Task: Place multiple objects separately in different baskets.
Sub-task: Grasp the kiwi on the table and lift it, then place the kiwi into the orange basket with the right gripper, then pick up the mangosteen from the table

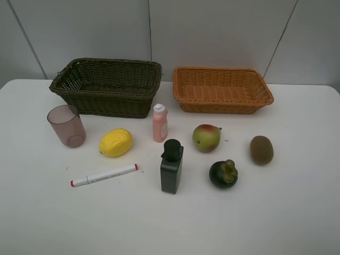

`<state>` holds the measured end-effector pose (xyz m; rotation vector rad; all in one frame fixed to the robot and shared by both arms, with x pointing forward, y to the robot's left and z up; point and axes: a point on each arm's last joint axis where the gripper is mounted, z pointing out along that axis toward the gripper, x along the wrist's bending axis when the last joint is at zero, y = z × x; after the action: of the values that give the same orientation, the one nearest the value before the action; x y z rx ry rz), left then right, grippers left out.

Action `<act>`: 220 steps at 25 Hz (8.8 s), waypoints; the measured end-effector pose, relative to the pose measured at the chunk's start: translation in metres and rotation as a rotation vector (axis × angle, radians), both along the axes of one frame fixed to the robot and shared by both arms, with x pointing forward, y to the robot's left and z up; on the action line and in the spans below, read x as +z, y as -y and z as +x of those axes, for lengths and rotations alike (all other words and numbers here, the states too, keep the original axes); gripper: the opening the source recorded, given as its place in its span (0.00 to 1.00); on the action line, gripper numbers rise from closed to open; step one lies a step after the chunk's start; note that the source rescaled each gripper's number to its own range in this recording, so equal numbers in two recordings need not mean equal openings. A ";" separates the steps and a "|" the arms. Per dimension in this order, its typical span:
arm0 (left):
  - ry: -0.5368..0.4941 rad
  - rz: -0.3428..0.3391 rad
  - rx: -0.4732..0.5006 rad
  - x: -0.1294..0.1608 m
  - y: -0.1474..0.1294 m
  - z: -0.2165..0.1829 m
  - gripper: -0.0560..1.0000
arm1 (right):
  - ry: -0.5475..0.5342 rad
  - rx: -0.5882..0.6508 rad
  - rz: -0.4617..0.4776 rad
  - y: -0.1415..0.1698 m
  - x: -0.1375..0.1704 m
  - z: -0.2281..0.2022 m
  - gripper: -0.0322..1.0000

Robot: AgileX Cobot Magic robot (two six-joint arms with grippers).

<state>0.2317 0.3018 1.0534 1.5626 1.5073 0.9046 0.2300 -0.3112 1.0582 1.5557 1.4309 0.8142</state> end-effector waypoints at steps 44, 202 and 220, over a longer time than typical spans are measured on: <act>0.000 0.000 0.000 0.000 0.000 0.000 0.97 | -0.661 0.080 0.087 -0.013 -0.038 0.237 1.00; 0.000 0.000 0.000 0.000 0.000 0.000 0.97 | -0.566 0.174 0.072 -0.065 -0.057 0.443 1.00; 0.000 0.000 0.000 0.000 0.000 0.000 0.97 | -0.870 0.120 0.153 -0.127 0.014 0.337 1.00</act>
<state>0.2317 0.3018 1.0534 1.5626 1.5073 0.9046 0.5673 -0.1845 1.0726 2.0865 2.1168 0.2967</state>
